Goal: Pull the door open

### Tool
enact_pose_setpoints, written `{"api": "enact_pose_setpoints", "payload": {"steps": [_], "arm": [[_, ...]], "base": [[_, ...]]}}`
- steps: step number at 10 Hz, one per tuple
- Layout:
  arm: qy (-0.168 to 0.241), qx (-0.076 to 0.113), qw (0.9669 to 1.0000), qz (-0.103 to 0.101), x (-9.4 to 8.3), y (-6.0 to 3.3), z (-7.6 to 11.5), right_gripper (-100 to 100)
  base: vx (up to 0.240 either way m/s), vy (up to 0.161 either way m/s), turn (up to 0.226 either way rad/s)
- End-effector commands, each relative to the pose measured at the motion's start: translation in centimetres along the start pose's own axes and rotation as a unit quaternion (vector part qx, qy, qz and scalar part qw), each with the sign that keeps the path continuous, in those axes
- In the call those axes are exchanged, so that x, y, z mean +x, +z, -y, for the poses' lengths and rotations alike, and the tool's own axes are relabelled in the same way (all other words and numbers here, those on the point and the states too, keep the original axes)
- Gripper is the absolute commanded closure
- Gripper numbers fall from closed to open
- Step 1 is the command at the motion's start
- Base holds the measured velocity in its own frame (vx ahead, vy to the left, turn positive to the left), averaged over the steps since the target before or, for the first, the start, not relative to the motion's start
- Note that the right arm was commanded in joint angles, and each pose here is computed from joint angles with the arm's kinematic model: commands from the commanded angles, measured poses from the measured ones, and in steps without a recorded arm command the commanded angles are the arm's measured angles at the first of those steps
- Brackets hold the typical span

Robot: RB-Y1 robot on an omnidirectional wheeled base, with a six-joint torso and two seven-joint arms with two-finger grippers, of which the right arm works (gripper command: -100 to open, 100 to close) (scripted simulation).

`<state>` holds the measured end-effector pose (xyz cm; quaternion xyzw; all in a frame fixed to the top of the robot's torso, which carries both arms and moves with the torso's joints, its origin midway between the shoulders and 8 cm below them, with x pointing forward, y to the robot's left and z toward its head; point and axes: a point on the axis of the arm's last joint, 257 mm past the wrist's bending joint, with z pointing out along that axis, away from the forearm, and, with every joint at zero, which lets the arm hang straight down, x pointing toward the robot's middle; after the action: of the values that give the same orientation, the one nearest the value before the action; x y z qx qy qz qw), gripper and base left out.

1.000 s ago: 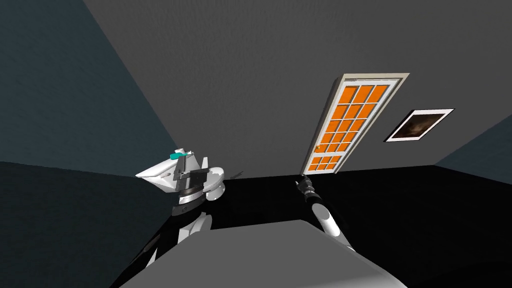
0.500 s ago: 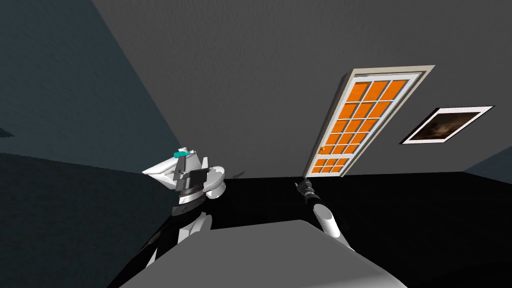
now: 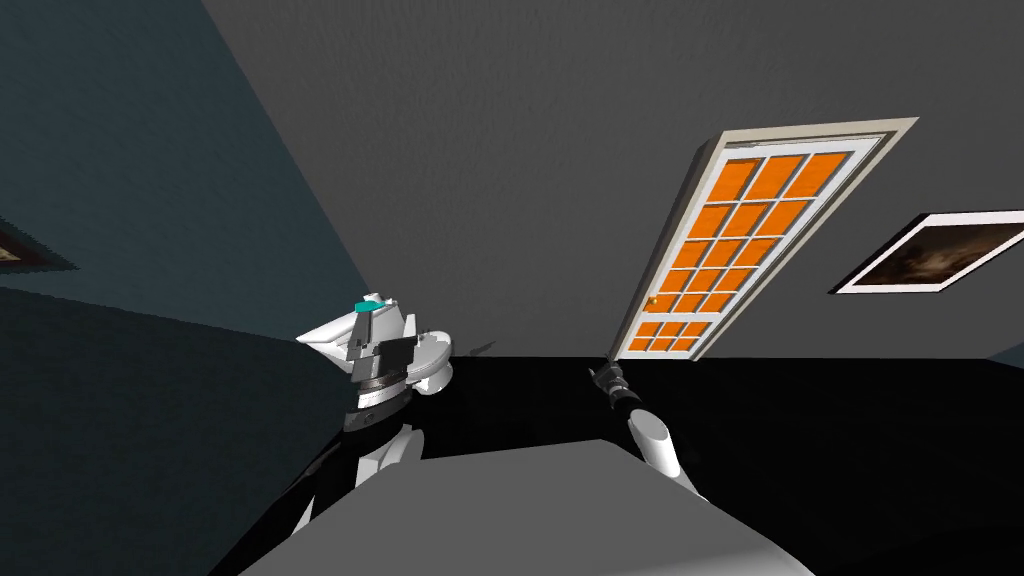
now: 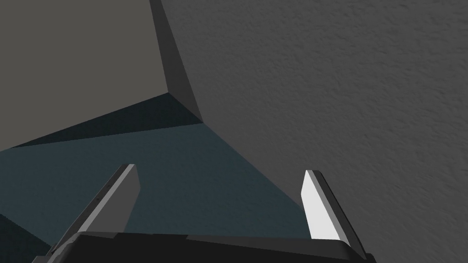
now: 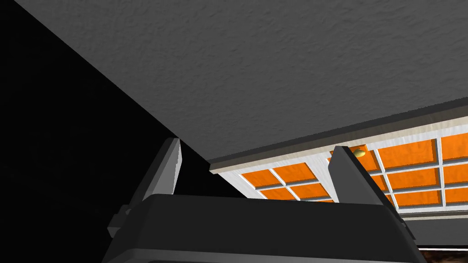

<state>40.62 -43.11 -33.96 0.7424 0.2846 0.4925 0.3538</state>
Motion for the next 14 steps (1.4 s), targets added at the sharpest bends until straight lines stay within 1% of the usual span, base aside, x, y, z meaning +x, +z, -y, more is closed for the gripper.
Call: {"api": "enact_pose_setpoints", "payload": {"steps": [1, 9, 14], "arm": [[0.008, 0.007, 0.9999, -0.001, -0.3, 0.04, 0.5, -100], [0.048, 0.032, 0.9983, -0.006, -1.0, 0.13, 2.3, -100], [0.078, 0.047, 0.9958, -0.012, -1.4, 0.13, 3.4, -100]], "base": [[0.014, -0.061, 0.072], [0.022, -0.086, 0.063], [0.021, -0.097, 0.066]]}}
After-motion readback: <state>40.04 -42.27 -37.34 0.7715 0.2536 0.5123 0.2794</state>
